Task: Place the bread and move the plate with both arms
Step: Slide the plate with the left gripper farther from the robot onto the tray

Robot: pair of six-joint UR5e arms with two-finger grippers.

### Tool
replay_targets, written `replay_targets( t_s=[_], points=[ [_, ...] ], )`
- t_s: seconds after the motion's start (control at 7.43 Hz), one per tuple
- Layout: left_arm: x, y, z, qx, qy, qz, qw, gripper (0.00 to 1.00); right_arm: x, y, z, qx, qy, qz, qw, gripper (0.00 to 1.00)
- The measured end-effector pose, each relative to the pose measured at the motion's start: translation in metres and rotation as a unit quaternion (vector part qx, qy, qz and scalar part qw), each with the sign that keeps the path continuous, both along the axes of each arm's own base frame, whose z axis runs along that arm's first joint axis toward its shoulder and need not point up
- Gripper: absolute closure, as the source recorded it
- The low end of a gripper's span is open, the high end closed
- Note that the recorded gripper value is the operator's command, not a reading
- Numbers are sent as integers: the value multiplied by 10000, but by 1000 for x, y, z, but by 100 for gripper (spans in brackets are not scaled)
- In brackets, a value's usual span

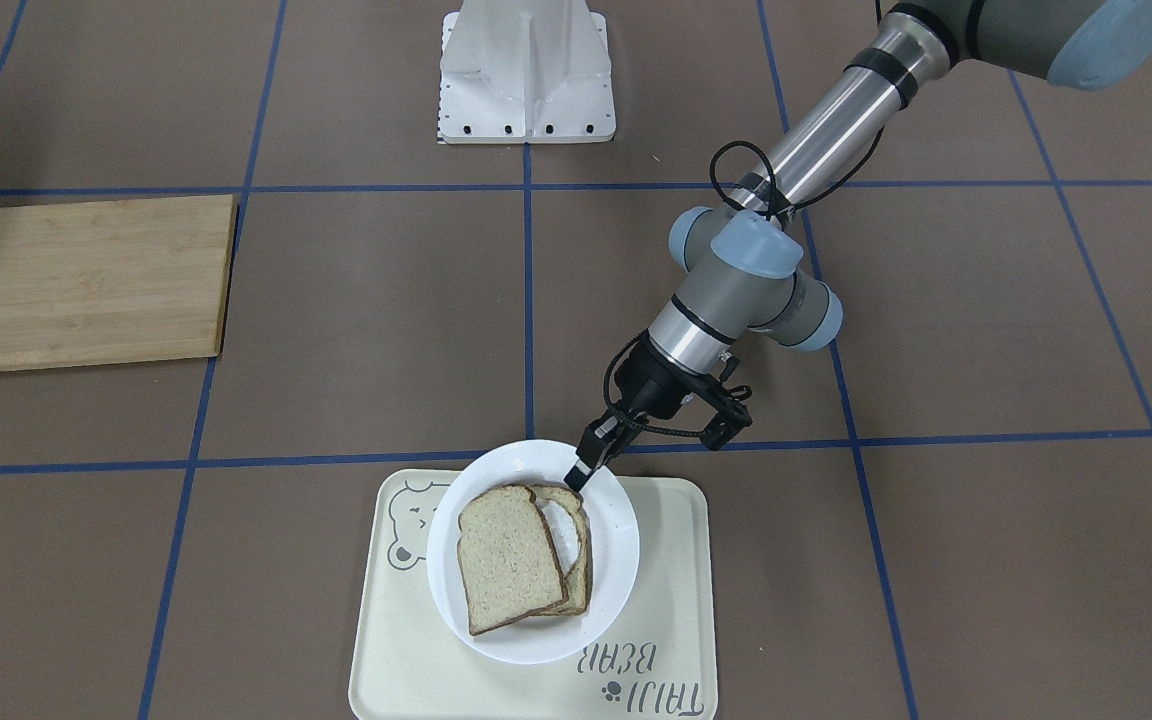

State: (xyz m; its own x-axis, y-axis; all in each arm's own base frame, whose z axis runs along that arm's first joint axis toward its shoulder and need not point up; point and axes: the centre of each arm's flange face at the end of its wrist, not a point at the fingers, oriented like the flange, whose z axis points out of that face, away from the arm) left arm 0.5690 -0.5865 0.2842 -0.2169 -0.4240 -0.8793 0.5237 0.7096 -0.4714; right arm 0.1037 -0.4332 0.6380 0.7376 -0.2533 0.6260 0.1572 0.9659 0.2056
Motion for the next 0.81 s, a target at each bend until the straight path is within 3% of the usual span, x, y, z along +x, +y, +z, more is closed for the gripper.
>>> replay_targets(
  t_s=[0.13,0.27,0.81],
  points=[
    [10,-10,-3,-104,-185,-99,9997,90,0,0,0,-7,-1,2,10000,0],
    [15,-16,-6,-96,-350,-152,9992,2,0,0,1,-12,-1,5,10000,0],
    [-17,-11,-11,688,-1080,-78,9917,1,0,0,1,-20,0,32,10000,0]
  ],
)
